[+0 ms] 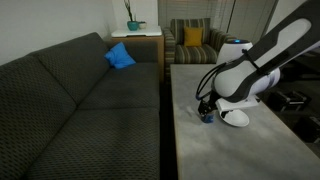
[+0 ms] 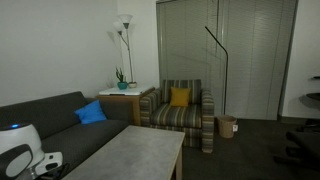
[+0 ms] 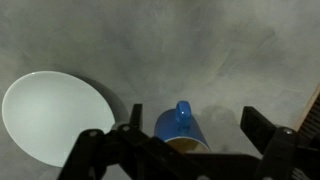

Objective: Put the blue mug on top of the white plate

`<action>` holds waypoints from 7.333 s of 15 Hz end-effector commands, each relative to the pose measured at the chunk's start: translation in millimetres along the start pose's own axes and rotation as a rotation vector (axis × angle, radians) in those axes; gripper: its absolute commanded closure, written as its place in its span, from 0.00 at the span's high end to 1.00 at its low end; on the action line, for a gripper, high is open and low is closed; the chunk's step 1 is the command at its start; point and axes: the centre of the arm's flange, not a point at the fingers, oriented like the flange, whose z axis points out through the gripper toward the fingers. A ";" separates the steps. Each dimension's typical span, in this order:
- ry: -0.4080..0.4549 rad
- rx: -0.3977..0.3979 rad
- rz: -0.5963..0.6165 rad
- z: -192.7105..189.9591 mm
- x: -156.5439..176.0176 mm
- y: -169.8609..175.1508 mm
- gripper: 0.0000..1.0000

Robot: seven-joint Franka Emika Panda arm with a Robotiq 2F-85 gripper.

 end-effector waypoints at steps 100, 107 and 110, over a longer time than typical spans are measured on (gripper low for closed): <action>0.047 -0.125 0.126 -19.4 -12.3 118.4 0.03; -0.006 0.032 0.187 -9.9 -7.9 152.8 0.03; -0.009 0.043 0.204 -15.3 -1.9 159.8 0.03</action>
